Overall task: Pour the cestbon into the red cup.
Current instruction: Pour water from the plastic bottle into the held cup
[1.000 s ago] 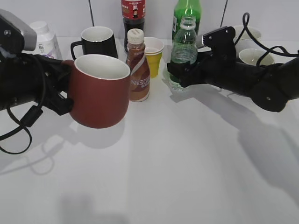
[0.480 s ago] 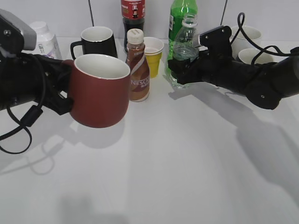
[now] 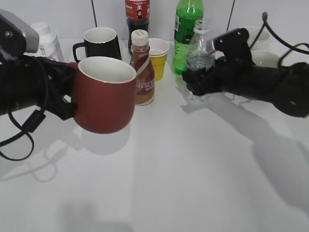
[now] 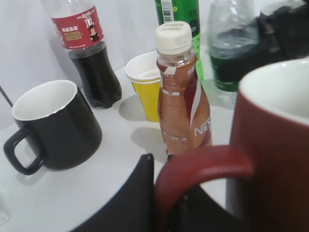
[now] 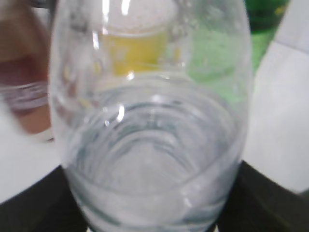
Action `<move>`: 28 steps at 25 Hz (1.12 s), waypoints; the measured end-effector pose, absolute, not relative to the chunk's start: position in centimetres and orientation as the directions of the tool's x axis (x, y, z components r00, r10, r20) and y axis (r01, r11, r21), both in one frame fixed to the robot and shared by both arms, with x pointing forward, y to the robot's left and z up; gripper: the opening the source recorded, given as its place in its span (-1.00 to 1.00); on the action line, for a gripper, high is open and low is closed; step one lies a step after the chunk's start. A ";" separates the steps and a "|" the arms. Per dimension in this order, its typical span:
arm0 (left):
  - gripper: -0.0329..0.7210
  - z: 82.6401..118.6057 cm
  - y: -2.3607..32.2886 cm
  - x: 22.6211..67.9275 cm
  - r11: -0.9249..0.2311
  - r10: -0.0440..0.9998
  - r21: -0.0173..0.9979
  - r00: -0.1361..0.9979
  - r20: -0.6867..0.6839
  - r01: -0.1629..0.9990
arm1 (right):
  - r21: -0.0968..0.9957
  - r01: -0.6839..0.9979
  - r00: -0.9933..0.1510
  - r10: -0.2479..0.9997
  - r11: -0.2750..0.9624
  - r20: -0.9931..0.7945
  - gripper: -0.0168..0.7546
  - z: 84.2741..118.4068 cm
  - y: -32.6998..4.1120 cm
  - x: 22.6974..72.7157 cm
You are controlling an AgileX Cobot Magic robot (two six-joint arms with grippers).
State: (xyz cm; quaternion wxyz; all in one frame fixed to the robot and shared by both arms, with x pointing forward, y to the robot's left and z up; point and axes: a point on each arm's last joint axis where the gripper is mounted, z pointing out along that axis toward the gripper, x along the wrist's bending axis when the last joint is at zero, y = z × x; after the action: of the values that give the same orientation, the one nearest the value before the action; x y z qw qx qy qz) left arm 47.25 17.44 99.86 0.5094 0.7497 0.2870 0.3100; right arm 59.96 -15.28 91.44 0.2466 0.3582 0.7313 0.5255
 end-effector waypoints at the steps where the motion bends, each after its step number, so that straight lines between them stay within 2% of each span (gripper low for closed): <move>1: -0.80 99.9 17.2 47.1 -0.317 0.741 0.942 0.649 0.172 0.112 | 0.942 0.271 -0.624 0.781 0.196 0.017 0.29 91.6 -15.5 59.2; 7: -0.80 99.9 15.5 46.1 -0.324 0.690 0.942 0.703 0.172 0.088 | 0.946 0.192 -0.704 0.708 0.262 -0.054 0.29 94.4 -16.3 54.5; 10: -0.80 99.2 14.6 45.9 -0.334 0.664 0.938 0.730 0.162 0.095 | 0.938 0.047 -0.784 0.594 0.344 -0.178 0.29 96.5 -16.0 52.8; 13: -0.80 97.8 13.8 45.9 -0.344 0.639 0.932 0.756 0.143 0.115 | 0.918 -0.078 -0.810 0.512 0.389 -0.286 0.29 98.0 -15.8 52.0; 19: -0.80 95.8 12.5 46.5 -0.289 0.610 0.951 0.787 0.092 0.113 | 0.821 -0.298 -0.767 0.389 0.488 -0.509 0.29 98.7 -15.6 52.0; 24: -0.80 93.7 11.5 47.3 -0.226 0.584 0.968 0.811 0.044 0.111 | 0.729 -0.417 -0.710 0.307 0.543 -0.634 0.29 98.8 -15.6 52.0; 28: -0.80 93.6 10.4 48.7 -0.218 0.568 0.972 0.821 0.057 0.084 | 0.635 -0.509 -0.641 0.236 0.581 -0.730 0.29 98.8 -15.6 52.1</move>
State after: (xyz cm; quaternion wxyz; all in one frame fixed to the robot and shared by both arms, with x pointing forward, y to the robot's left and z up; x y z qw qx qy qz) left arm 48.70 10.42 93.65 0.5865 0.7526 0.2167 0.2065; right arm 52.08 -15.62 98.82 0.4147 -0.0867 0.7865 0.4493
